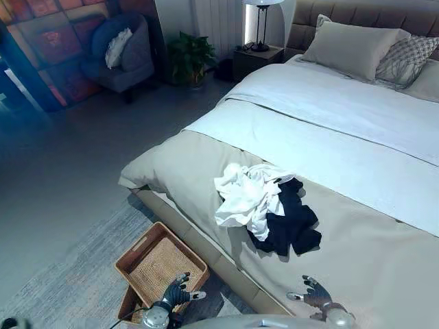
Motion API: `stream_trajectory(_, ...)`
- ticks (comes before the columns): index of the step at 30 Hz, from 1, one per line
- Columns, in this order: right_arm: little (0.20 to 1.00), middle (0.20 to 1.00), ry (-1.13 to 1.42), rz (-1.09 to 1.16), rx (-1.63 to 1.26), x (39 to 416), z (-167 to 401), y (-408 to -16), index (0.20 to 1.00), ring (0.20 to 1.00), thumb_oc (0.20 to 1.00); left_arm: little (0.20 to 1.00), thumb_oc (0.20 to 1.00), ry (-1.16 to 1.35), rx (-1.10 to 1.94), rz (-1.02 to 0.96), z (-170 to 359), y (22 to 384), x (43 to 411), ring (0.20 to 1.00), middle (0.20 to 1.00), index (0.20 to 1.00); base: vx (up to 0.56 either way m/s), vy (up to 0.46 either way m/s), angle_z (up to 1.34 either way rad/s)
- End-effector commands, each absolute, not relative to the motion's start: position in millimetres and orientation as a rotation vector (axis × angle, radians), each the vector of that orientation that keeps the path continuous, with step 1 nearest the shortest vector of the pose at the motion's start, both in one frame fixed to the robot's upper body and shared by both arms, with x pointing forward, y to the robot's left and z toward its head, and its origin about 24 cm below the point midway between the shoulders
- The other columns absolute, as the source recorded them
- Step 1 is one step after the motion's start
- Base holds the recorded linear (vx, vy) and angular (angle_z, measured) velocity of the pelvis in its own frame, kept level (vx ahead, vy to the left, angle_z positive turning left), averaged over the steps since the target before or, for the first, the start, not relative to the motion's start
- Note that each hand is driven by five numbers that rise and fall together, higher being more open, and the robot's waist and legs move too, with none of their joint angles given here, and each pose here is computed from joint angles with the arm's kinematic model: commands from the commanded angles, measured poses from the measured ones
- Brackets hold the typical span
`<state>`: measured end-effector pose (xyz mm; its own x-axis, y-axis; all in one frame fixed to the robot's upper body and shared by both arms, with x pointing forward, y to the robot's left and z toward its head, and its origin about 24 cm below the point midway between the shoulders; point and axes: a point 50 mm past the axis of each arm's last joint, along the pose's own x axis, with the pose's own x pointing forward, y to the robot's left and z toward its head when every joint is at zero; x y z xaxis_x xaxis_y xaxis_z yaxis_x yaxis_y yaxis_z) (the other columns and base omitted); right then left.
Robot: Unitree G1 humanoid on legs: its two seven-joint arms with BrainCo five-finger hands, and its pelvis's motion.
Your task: Pick up clothes into the bucket
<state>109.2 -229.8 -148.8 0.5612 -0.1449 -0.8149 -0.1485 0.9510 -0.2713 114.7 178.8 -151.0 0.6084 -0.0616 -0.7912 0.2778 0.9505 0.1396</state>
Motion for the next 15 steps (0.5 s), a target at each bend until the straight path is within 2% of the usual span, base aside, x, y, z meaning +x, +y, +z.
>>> stream_trajectory(1, 1.000, 1.000, 0.920, 0.055, -0.345, 131.8, -145.7, -214.2, 1.000, 1.000, 1.000, 1.000, 1.000, 0.892, 0.296, -0.219, -151.4, 173.7, 123.8, 1.000, 1.000, 1.000, -0.01, -0.086, -0.12)
stream_trajectory(15, 1.000, 1.000, 0.900, -0.006, -0.280, 134.0, -143.9, -215.2, 1.000, 1.000, 1.000, 1.000, 1.000, 0.901, 0.295, -0.222, -152.7, 172.0, 121.0, 1.000, 1.000, 1.000, 0.00, 0.000, 0.00)
